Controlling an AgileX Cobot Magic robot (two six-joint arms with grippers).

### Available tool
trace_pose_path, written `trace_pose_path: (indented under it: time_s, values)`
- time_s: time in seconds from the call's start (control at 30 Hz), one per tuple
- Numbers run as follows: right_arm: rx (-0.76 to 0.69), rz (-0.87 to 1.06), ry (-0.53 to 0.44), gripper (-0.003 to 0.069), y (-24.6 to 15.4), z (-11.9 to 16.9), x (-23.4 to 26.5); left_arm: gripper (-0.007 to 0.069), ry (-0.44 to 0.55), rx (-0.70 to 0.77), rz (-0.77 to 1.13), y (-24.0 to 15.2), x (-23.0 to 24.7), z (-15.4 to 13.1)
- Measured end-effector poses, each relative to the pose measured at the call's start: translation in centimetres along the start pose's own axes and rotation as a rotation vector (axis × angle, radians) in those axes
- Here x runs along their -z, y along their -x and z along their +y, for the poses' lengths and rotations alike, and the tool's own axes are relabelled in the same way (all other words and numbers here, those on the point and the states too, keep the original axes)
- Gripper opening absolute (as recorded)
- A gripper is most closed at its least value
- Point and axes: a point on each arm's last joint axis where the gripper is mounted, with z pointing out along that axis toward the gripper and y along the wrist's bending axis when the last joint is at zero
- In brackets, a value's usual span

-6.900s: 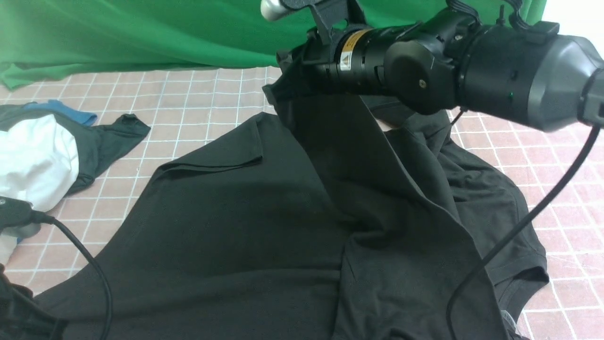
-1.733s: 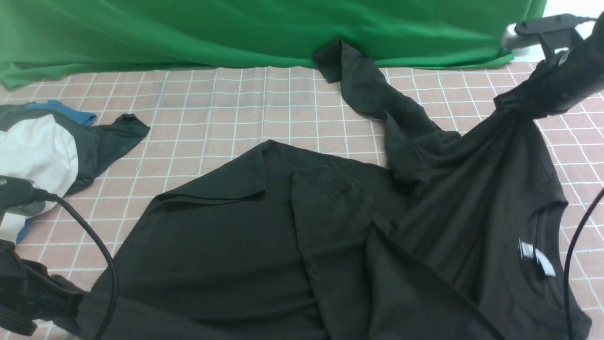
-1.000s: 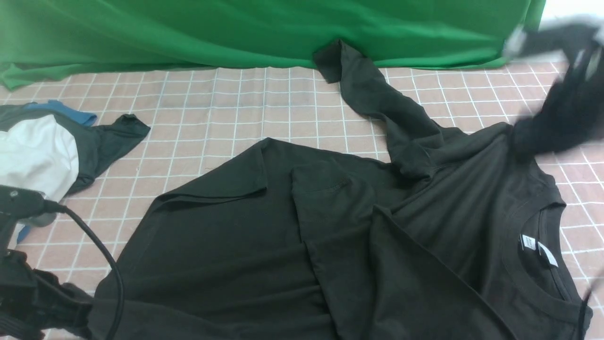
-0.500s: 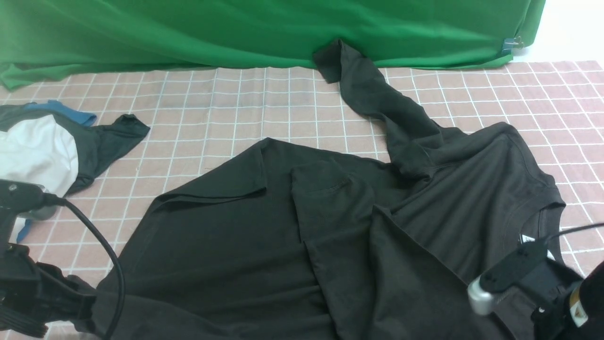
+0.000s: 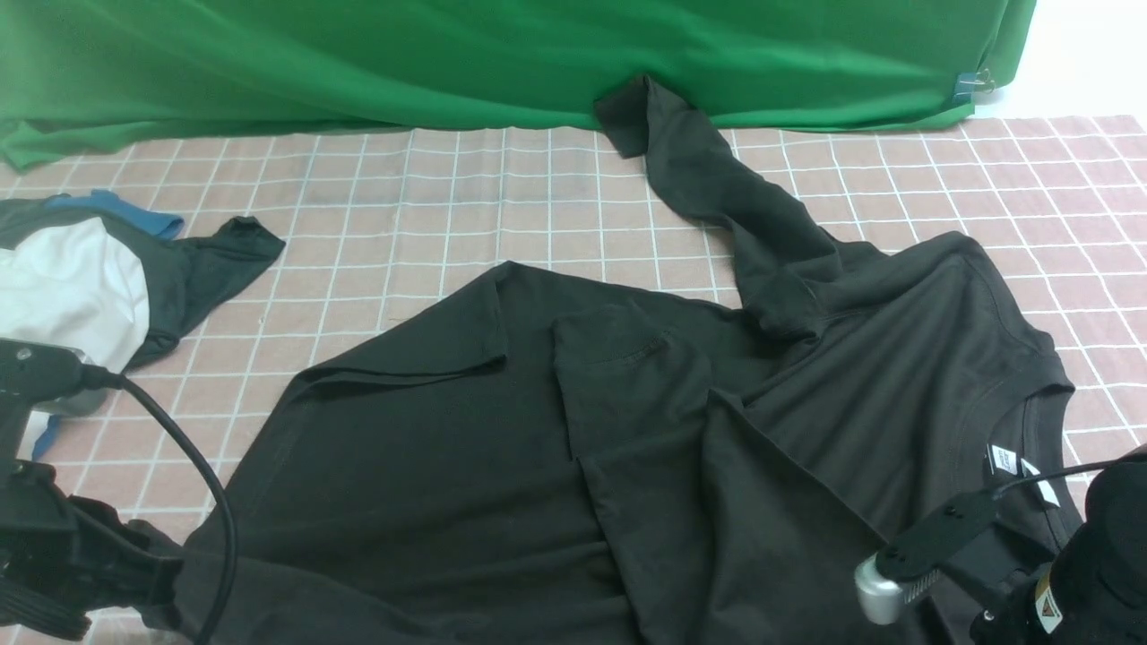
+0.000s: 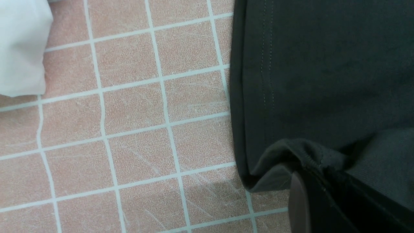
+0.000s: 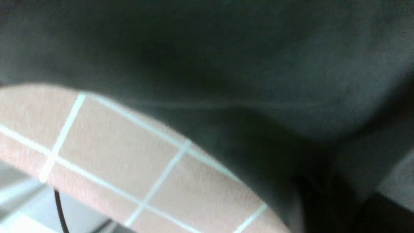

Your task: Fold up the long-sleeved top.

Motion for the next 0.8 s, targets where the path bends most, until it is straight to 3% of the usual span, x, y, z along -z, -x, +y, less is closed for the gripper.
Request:
trace_pose_path:
  time_s: [0.1,0.33,0.8]
  values:
    - [0.016,0.046,0.005,0.0039,-0.4,0.0,0.0,0.0035,-0.002,-0.023,0.007,-0.1,0.0,0.0]
    - [0.009,0.252,0.024,0.0038,-2.4,0.2,0.5,0.0035,-0.004,-0.057,0.079,-0.4,0.4,0.0]
    - [-0.052,0.201,0.018,0.0044,-4.3,0.4,1.8,0.0035,0.002,-0.089,0.206,-1.4,1.2,0.1]
